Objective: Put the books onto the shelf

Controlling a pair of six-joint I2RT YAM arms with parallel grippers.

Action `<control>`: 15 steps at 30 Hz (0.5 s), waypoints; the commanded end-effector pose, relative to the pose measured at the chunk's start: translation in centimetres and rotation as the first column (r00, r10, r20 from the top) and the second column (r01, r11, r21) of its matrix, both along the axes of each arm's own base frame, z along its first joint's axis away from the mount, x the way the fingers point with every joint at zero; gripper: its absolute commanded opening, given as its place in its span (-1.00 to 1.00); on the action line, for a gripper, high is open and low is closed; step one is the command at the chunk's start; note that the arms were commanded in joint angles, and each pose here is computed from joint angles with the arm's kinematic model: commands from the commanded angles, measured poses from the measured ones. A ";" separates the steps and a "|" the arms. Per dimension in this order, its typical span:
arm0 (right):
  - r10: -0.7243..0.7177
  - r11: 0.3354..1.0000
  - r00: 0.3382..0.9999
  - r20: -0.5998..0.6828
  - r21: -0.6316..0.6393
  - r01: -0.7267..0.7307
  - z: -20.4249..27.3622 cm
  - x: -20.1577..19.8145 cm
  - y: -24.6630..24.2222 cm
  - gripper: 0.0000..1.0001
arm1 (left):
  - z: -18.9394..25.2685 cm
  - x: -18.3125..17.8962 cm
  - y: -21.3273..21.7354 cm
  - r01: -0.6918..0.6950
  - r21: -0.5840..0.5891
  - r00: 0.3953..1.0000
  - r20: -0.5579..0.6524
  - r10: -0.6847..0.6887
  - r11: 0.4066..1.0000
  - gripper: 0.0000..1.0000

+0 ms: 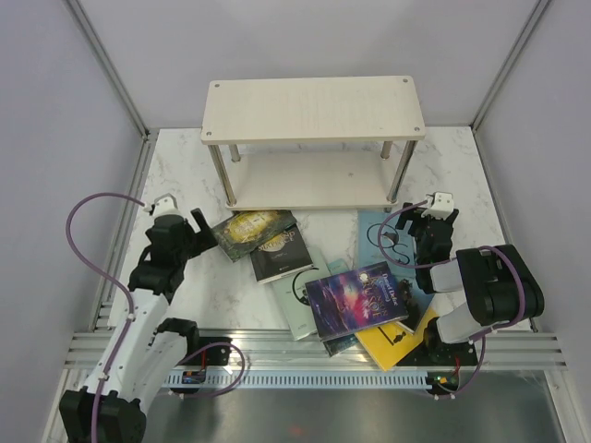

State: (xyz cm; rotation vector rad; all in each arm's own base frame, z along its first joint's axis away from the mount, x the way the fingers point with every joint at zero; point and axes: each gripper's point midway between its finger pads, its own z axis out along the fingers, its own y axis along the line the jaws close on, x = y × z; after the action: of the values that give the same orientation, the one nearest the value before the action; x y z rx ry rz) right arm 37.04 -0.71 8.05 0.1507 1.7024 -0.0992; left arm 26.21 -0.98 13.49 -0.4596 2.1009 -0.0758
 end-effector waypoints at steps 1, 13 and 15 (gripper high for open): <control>0.018 1.000 0.998 0.053 0.000 -0.018 1.3 0.5 0.4 0.96 | 2.4 -0.7 -1.4 0.075 -0.044 0.997 0.015 -0.074 0.996 1.00; -0.128 0.992 0.982 -0.141 0.002 0.129 4.1 0.8 -1.4 0.96 | 8.3 -3.7 -6.2 0.277 -0.252 0.958 0.153 -0.244 0.927 0.99; -0.174 0.984 0.973 -0.149 0.016 0.179 7.4 1.2 -2.0 0.96 | 6.2 -4.2 -6.2 0.186 -0.332 0.982 0.038 -0.184 0.925 1.00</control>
State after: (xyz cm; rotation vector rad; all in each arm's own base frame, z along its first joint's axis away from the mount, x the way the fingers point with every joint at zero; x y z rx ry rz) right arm 38.36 -1.39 11.90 0.2151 1.7700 -0.1541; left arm 23.40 -5.52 22.75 -0.3472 1.9523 -0.4403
